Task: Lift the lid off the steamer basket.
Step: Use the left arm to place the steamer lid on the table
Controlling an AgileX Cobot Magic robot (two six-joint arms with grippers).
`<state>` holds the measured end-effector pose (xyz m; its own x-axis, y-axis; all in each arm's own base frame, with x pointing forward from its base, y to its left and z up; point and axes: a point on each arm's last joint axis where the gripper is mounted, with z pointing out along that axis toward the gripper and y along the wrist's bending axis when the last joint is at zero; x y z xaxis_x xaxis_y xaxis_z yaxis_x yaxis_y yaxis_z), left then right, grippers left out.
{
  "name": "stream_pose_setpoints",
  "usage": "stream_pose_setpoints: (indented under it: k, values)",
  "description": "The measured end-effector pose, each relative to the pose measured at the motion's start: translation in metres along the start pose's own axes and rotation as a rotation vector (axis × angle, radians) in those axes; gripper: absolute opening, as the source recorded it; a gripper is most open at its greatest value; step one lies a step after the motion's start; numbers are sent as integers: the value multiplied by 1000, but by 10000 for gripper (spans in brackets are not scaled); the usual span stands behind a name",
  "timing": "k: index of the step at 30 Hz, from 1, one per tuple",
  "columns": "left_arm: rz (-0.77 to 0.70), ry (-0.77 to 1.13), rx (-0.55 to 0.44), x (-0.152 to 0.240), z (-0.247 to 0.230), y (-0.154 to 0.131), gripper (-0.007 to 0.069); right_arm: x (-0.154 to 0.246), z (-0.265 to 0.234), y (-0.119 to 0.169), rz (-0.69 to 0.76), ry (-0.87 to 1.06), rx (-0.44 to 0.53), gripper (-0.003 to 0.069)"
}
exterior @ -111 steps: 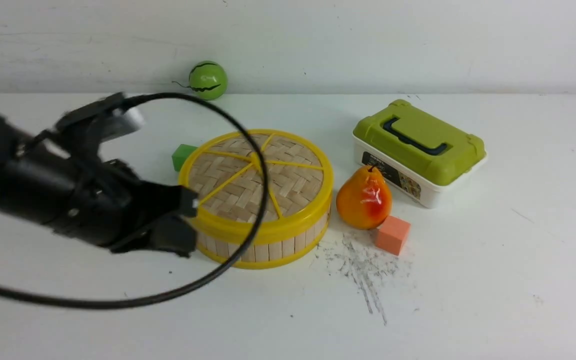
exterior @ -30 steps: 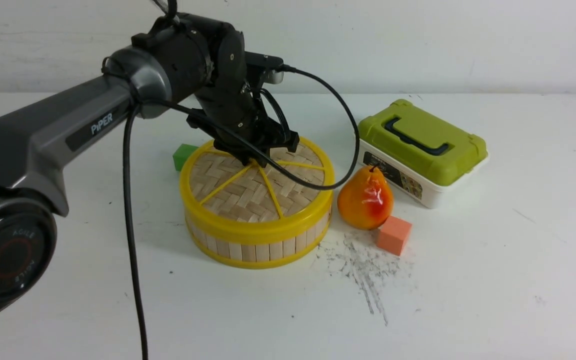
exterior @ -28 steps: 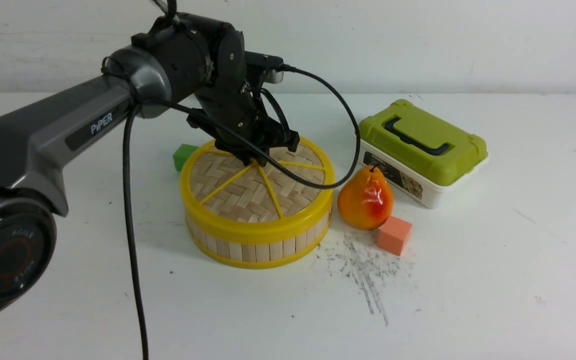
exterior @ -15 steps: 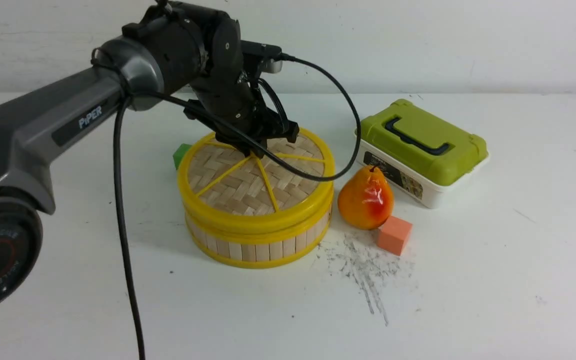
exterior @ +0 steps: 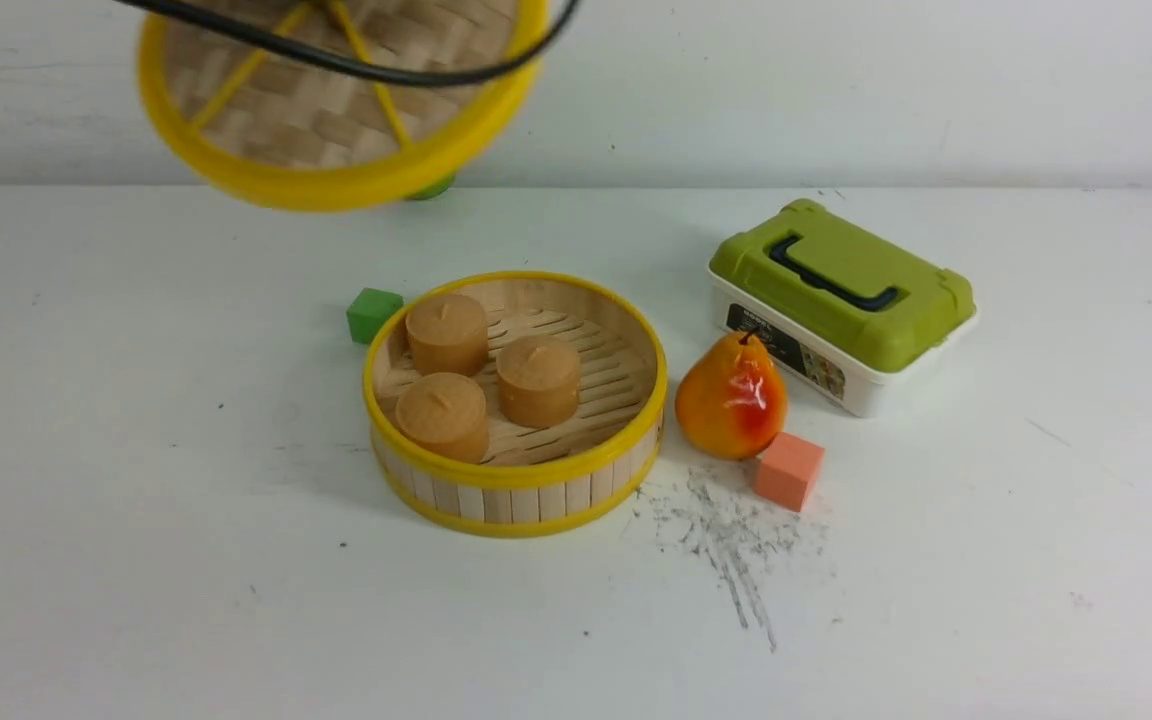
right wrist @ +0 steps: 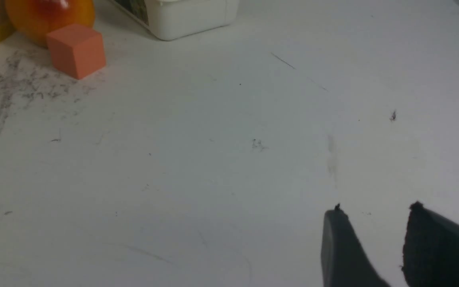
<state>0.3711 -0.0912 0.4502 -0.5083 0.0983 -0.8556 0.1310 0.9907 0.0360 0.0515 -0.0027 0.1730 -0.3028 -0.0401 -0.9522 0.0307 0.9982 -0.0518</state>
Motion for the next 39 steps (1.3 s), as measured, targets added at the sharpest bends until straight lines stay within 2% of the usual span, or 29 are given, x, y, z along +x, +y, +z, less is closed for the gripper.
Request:
stream_pose_setpoints:
  k: [2, 3, 4, 6, 7, 9, 15, 22, 25, 26, 29, 31, 34, 37, 39]
  values:
    - [-43, 16, -54, 10, 3, 20, 111, 0, 0, 0, 0, 0, 0, 239]
    - [-89, 65, -112, 33, 14, 43, 111, 0, 0, 0, 0, 0, 0, 239]
    - [-119, 91, -139, 48, 22, 55, 111, 0, 0, 0, 0, 0, 0, 239]
    - [-157, 107, -163, 65, 30, 67, 111, 0, 0, 0, 0, 0, 0, 239]
    - [-210, 162, -184, 98, 47, 77, 111, 0, 0, 0, 0, 0, 0, 239]
    - [-263, 197, -191, 134, 66, 84, 111, 0, 0, 0, 0, 0, 0, 239]
    - [-310, 241, -158, 195, 114, 82, 111, 0, 0, 0, 0, 0, 0, 239]
    - [-311, 251, -140, 212, 139, 80, 126, 0, 0, 0, 0, 0, 0, 239]
    - [-311, 249, -139, 212, 139, 80, 184, 0, 0, 0, 0, 0, 0, 239]
    - [-312, 251, -140, 212, 139, 80, 241, 0, 0, 0, 0, 0, 0, 239]
    - [-324, 282, -153, 213, 136, 80, 318, 0, 0, 0, 0, 0, 0, 239]
    - [-347, 311, -169, 210, 129, 81, 336, 0, 0, 0, 0, 0, 0, 239]
    - [-377, 312, -181, 198, 109, 81, 274, 0, 0, 0, 0, 0, 0, 239]
    - [-372, 216, -158, 169, 74, 73, 127, 0, 0, 0, 0, 0, 0, 239]
    - [-357, 87, -116, 141, 32, 62, 1, 0, 0, 0, 0, 0, 0, 239]
